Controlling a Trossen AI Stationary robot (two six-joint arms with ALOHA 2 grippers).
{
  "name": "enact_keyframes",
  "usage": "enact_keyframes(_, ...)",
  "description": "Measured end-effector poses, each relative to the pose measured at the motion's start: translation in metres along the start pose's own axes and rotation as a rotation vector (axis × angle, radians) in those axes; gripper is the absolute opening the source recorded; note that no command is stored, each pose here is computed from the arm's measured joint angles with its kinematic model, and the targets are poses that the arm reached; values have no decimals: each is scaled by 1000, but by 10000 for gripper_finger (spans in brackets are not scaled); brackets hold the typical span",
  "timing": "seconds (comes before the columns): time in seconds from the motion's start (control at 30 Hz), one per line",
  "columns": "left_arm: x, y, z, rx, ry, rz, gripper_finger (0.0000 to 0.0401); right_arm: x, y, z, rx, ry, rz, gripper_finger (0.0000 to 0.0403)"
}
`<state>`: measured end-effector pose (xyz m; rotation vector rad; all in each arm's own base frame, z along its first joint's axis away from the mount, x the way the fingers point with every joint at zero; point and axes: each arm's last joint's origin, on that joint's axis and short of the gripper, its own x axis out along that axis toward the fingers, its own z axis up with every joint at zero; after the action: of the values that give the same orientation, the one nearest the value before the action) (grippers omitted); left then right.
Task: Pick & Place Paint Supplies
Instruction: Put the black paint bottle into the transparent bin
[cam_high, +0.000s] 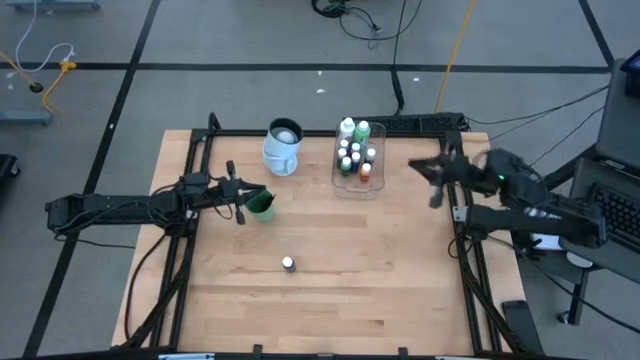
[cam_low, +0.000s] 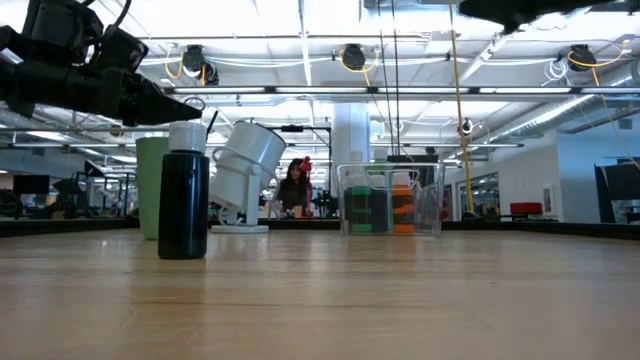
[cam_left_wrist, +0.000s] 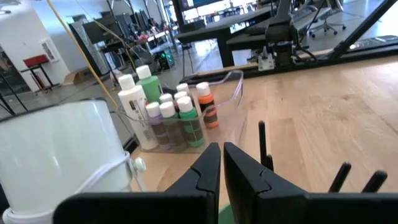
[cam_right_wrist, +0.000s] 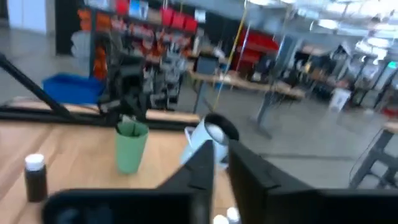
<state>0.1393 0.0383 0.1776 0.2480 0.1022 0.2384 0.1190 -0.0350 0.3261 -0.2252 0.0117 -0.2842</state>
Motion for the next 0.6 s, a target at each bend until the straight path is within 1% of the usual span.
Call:
enact_keyframes(0.07,0,0,-1,4,10,-2,26,-13,4,-10,2,-40,45,9)
enact_keyframes(0.13,0,0,-1,11,8,0,26,-19,9,-25,25,-40,87,10)
enact_keyframes(0.2,0,0,-1,12,4,5,26,-23,13,-46,41,0,81,9)
enact_keyframes(0.27,0,0,0,5,3,8,26,-28,16,-61,30,-12,76,3)
enact_keyframes(0.4,0,0,-1,0,7,8,26,-41,20,-77,19,-102,60,3)
enact_keyframes(0.53,0,1,0,14,4,21,26,-47,25,-97,58,-122,81,1)
enact_keyframes(0.6,0,1,0,16,8,36,26,-44,27,-105,75,-94,91,1)
